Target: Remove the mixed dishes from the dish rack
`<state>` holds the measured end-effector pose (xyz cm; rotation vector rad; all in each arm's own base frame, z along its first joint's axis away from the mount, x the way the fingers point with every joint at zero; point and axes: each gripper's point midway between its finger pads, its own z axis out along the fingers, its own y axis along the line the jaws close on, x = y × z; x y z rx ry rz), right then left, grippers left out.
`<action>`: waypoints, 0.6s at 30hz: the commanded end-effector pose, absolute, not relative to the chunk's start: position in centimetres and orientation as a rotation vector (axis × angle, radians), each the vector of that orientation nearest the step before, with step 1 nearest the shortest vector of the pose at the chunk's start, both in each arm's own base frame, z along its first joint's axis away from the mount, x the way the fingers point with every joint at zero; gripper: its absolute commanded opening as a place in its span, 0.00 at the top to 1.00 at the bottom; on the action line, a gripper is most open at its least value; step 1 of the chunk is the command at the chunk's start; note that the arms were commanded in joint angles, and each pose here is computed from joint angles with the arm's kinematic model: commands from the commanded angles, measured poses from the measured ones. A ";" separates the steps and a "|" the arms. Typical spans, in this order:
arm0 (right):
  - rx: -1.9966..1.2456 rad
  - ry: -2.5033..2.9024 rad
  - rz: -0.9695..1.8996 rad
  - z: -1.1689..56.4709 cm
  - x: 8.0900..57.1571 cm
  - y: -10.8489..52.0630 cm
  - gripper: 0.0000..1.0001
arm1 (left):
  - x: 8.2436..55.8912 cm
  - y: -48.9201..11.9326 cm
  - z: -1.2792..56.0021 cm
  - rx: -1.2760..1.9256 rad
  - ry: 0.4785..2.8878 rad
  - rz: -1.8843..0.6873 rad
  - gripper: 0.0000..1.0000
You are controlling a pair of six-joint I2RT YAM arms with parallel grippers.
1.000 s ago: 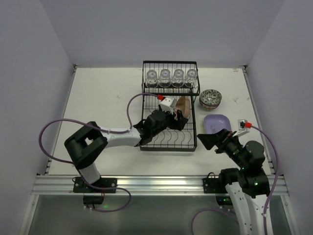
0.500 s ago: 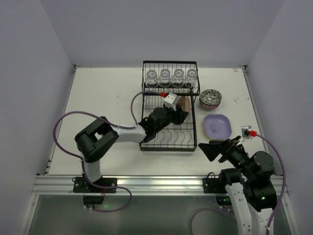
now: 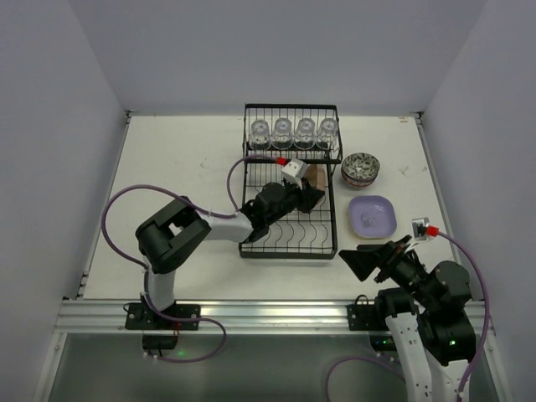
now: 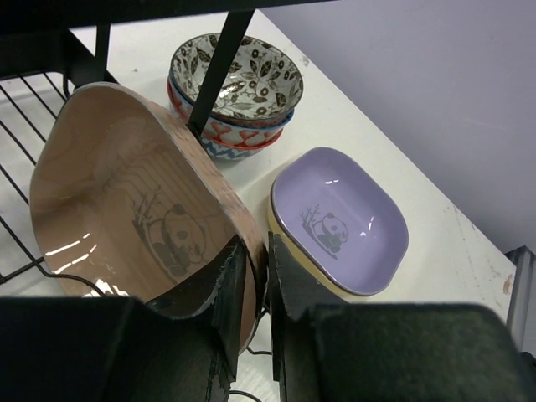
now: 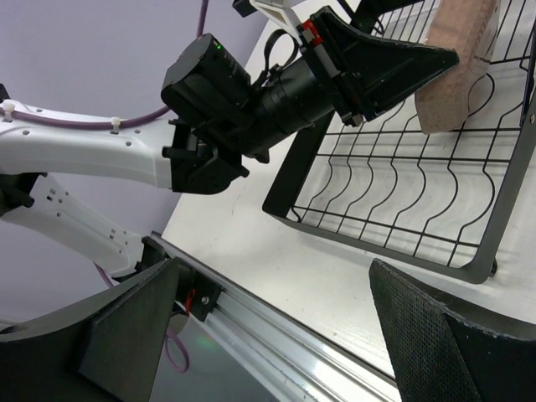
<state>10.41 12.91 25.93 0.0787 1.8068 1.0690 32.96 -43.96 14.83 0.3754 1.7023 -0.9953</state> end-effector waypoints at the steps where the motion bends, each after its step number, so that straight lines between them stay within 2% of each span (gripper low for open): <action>1: 0.037 1.770 1.088 27.4 9.0 13.1 0.03 | 33.8 -44.5 16.9 0.326 1.634 -1.064 0.84; 5: 0.036 1.767 1.088 27.6 8.9 13.1 0.04 | 33.9 -44.1 17.1 0.292 1.628 -1.088 0.91; 7: 0.029 1.762 1.091 27.9 8.7 13.1 0.04 | 33.7 -44.2 16.9 0.299 1.635 -1.112 0.99; 18: 0.046 1.729 1.069 29.0 8.2 12.7 0.03 | 33.5 -44.0 17.1 0.219 1.593 -1.262 1.00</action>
